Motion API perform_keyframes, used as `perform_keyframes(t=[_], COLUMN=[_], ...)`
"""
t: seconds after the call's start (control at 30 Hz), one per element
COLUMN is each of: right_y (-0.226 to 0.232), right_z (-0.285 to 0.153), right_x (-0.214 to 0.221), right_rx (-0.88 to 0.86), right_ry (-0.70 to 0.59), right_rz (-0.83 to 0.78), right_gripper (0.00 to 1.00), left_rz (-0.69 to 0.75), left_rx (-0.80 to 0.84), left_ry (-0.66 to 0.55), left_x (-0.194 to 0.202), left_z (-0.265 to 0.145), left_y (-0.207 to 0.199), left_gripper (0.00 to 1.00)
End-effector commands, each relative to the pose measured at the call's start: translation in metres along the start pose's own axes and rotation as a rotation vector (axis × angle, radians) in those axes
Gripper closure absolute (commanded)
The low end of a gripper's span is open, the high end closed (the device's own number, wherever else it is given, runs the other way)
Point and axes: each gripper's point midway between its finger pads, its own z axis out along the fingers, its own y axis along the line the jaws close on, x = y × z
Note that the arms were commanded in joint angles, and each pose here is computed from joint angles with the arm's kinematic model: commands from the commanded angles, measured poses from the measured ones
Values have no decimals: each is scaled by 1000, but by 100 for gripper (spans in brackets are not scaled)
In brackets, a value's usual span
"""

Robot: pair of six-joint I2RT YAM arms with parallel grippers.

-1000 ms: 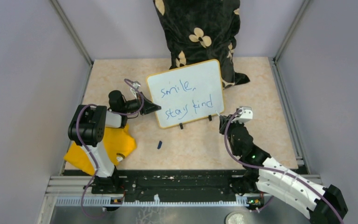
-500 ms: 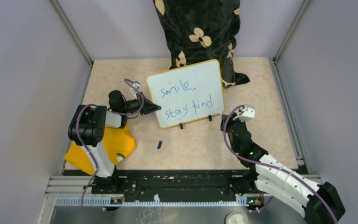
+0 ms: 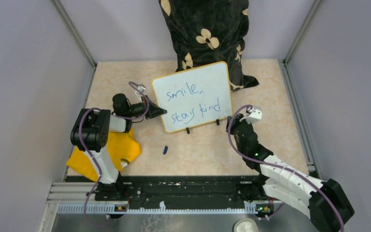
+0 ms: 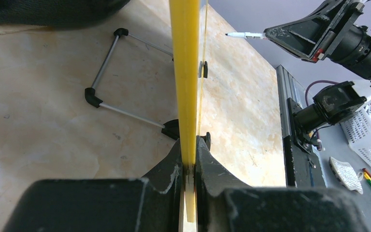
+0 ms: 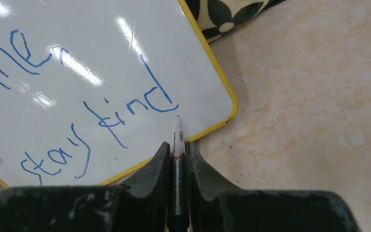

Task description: Write a sentence on the whiteboard

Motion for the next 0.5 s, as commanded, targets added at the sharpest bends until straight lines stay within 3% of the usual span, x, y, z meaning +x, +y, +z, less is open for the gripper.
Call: perform_keyframes(t=[0.0, 0.47], right_y=[23, 23], right_z=[10, 25], right_x=[-34, -41], right_rx=[-46, -30], right_ry=[-100, -134], right_rz=[102, 192], right_gripper=[100, 100], left_rz=[-54, -54], left_rx=[-89, -90], left_ry=[29, 30], left_x=[25, 25], left_z=[2, 2], left_y=[24, 24], left_gripper=[100, 100])
